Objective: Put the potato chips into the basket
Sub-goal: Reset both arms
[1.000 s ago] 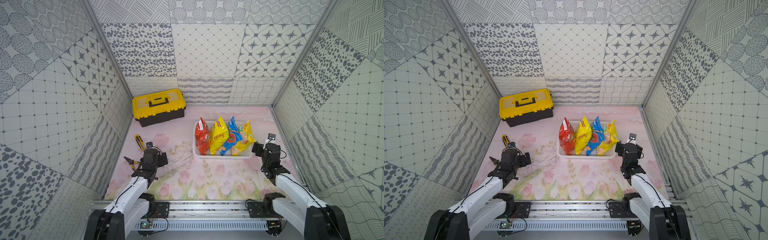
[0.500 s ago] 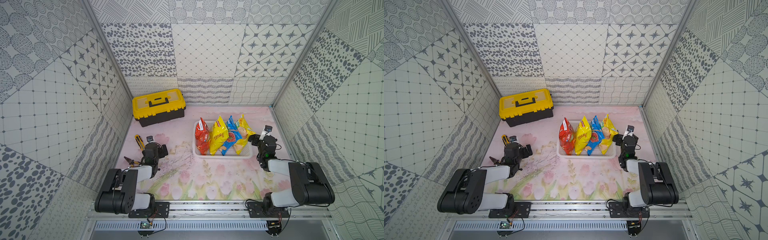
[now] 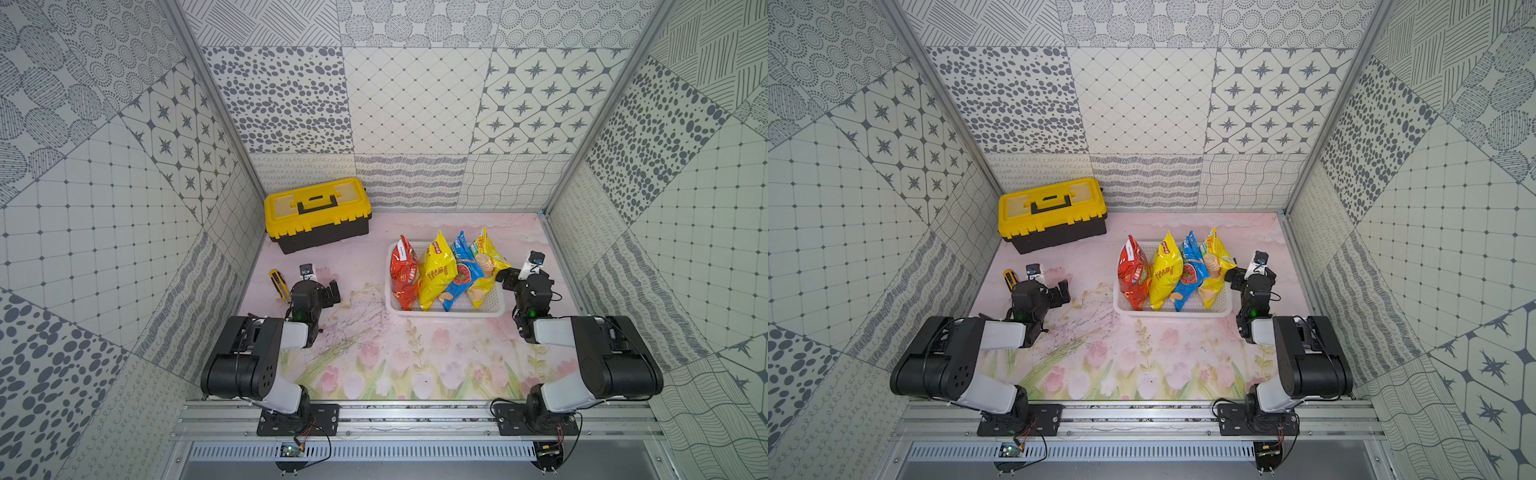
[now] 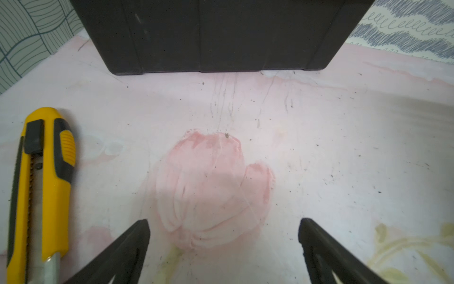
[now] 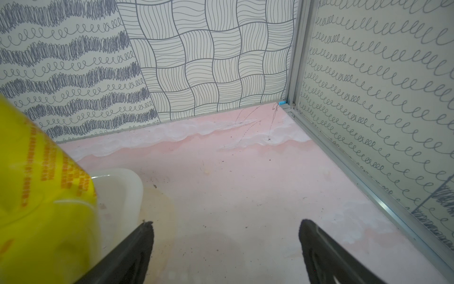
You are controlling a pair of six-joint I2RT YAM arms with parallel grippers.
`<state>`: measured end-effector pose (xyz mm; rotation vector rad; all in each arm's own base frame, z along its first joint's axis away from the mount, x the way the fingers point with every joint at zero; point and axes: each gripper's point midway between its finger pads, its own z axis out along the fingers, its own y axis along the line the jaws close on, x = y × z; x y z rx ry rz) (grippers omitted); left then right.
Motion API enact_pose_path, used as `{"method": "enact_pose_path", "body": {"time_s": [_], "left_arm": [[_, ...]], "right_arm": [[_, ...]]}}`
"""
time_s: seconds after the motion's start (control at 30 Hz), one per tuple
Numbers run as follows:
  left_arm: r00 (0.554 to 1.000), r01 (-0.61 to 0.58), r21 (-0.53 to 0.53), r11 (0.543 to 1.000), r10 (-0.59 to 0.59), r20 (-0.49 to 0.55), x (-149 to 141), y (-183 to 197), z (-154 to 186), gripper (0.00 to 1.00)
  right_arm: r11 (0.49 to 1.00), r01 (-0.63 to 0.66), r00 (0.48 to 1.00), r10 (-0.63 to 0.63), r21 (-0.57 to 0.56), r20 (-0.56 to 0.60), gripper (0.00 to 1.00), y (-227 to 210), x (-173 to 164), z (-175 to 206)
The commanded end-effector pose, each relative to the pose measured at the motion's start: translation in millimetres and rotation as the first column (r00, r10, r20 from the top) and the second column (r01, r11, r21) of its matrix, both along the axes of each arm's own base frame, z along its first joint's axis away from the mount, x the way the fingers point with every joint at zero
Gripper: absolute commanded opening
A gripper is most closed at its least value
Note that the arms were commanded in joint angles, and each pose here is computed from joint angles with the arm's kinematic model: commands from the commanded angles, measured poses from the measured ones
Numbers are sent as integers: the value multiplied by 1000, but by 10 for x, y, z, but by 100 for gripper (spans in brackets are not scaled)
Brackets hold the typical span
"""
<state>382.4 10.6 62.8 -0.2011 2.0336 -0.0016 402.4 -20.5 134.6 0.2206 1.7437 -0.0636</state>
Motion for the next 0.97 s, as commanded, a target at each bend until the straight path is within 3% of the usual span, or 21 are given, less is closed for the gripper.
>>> {"method": "enact_pose_path", "body": {"time_s": [0.0,0.17,0.93], "left_arm": [[996,64,33,997,-67,66,124,-109,161,100],[990,126,48,991,-129,56,159,-223,157,100],[989,134,41,990,-136,51,157,-225,148,100]], "right_arm": [[999,-37,995,33,-36,-98,97,63,-31,-264],[999,-38,995,34,-35,-99,97,67,-35,-266],[999,-34,995,30,-36,-98,97,60,-29,-263]]}}
